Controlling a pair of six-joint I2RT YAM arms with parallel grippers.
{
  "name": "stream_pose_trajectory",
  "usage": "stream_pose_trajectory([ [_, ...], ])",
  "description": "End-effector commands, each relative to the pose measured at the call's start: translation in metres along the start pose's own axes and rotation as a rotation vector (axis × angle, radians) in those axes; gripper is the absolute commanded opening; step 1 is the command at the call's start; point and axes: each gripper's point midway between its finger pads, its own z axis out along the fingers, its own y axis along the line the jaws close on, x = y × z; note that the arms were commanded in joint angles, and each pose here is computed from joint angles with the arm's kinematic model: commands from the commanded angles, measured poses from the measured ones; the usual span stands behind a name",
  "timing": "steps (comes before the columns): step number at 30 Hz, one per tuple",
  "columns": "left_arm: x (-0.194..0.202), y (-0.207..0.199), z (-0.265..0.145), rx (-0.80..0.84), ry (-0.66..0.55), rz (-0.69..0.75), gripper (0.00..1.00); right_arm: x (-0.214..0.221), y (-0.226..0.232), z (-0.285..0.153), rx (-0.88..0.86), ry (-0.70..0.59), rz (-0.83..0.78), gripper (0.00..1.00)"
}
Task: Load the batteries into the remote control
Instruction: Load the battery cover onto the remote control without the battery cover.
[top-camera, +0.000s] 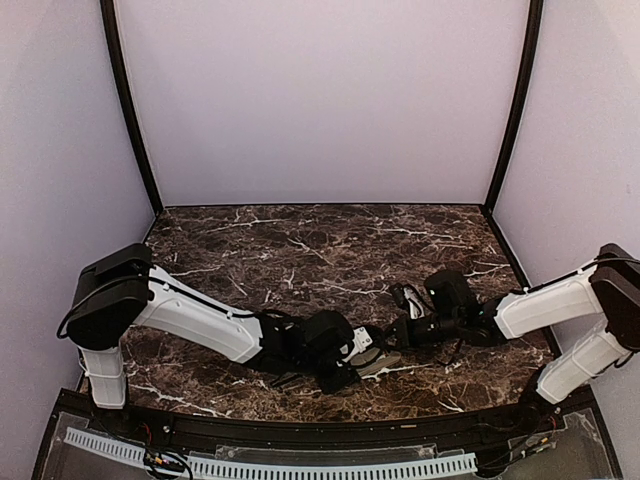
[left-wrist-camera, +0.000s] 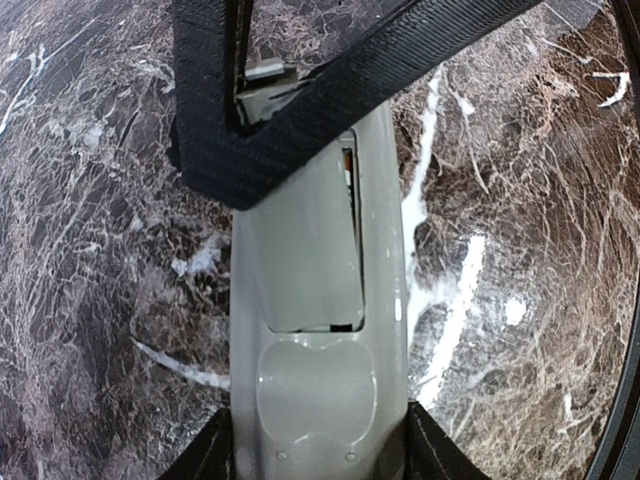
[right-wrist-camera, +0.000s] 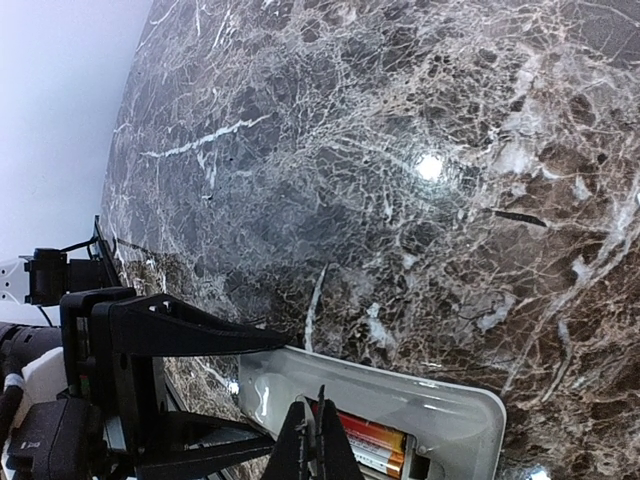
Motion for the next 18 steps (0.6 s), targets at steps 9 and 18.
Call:
stream_pose_trajectory([
  [9,0.012,0.003,0.014,0.026,0.052,-0.054,0.35,0.044,-0.042,0.007,0.149,0.089,0.080,0.00],
  [18,-0.004,-0.001,0.021,0.043,0.006,-0.123,0.32,0.044,-0.047,0.009,0.167,0.057,0.092,0.02],
])
